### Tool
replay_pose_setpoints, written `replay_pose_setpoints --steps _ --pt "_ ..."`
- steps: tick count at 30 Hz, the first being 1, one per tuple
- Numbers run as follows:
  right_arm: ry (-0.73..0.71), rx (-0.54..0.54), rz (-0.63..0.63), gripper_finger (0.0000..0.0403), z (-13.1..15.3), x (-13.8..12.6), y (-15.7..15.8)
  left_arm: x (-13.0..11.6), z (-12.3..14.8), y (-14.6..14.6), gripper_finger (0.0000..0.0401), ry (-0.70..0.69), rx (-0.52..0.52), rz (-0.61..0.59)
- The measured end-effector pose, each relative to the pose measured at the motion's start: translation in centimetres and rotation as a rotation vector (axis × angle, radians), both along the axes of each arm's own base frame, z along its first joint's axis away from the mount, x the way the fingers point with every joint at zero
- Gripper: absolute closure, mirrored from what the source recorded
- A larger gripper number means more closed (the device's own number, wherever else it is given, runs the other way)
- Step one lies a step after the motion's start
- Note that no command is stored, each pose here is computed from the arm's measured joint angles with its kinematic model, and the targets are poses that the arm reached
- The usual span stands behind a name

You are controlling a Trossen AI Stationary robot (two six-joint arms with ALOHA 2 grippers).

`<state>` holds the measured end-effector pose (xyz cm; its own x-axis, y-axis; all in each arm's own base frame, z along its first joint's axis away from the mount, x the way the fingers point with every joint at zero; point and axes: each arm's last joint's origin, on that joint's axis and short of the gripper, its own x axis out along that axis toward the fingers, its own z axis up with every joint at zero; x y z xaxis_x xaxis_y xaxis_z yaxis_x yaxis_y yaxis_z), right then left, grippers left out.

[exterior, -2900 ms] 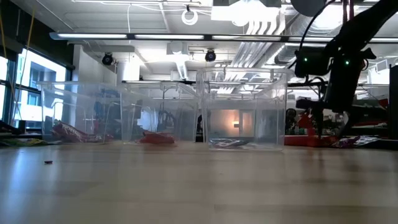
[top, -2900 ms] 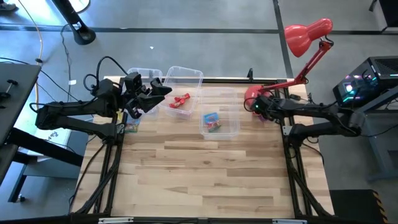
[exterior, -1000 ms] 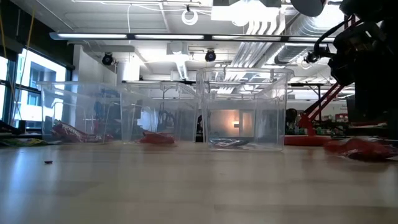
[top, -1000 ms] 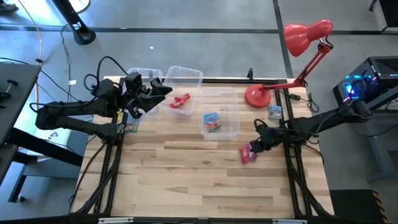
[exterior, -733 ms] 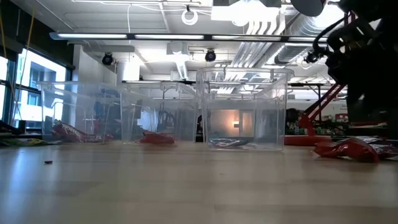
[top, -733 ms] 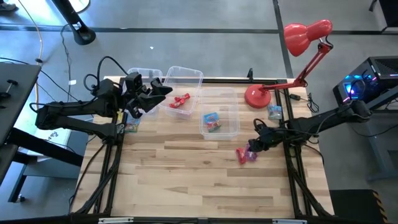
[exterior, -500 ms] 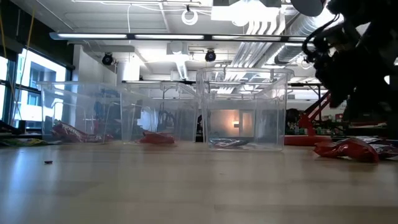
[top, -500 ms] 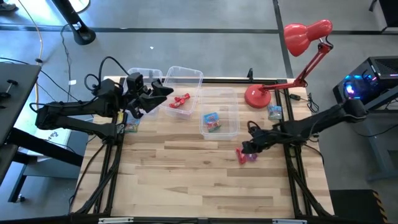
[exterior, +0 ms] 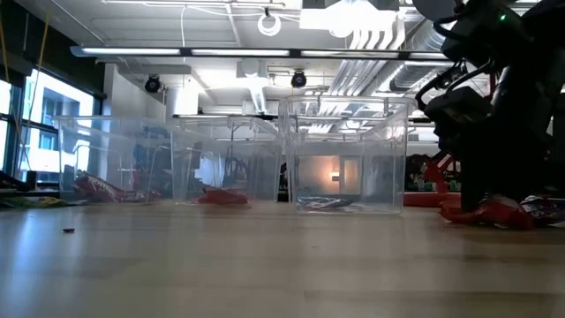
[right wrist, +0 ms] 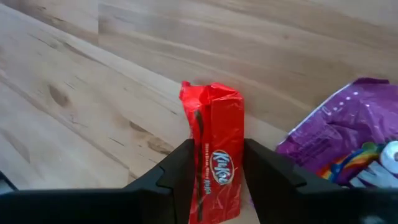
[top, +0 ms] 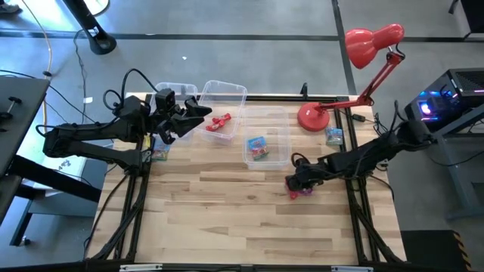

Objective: Sort candy
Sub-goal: Put the red candy bag into the center transparent bin

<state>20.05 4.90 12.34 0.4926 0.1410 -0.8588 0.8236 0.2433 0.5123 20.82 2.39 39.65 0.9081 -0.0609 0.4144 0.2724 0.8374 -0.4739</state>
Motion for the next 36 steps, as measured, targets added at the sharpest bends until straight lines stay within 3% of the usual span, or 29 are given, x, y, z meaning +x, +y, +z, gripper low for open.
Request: replay_pose_setpoints --steps 4,8,11,13,19,23,27,30,33,36 --pt "0.036 -0.016 0.002 0.0299 -0.7 0.2 0.0 0.0 0.0 0.0 0.0167 0.000 0.006 0.004" --pt "0.011 -0.049 0.039 0.0382 -0.5 0.0 0.1 0.0 0.0 0.0 0.0167 0.000 0.006 0.005" --pt "0.015 -0.055 0.067 0.0386 0.8 -0.2 0.2 0.0 0.0 0.0 0.0167 0.000 0.007 0.005" --pt "-0.007 -0.069 0.123 0.0394 2.6 -0.2 0.6 0.0 0.0 0.0 0.0167 -0.001 0.008 0.006" --pt "-0.331 -0.142 0.386 0.0399 11.0 1.2 2.2 0.0 0.0 0.0 0.0167 0.002 0.032 0.018" --pt "-0.542 -0.342 0.484 0.0399 16.4 2.4 2.4 0.0 0.0 0.1 0.0167 0.003 0.039 0.022" --pt "-0.614 -0.604 0.419 0.0400 19.5 4.1 1.0 0.0 -0.1 0.1 0.0167 0.004 0.033 0.020" --pt "-0.558 -0.741 0.320 0.0399 20.0 5.3 -0.7 0.0 -0.1 0.1 0.0167 0.005 0.032 0.020" --pt "-0.509 -0.801 0.291 0.0398 19.5 6.6 -2.6 0.0 -0.1 0.1 0.0167 0.005 0.022 0.015" --pt "-0.619 -0.854 0.251 0.0400 20.0 8.3 -4.6 0.0 -0.1 0.1 0.0167 0.006 0.015 0.012"
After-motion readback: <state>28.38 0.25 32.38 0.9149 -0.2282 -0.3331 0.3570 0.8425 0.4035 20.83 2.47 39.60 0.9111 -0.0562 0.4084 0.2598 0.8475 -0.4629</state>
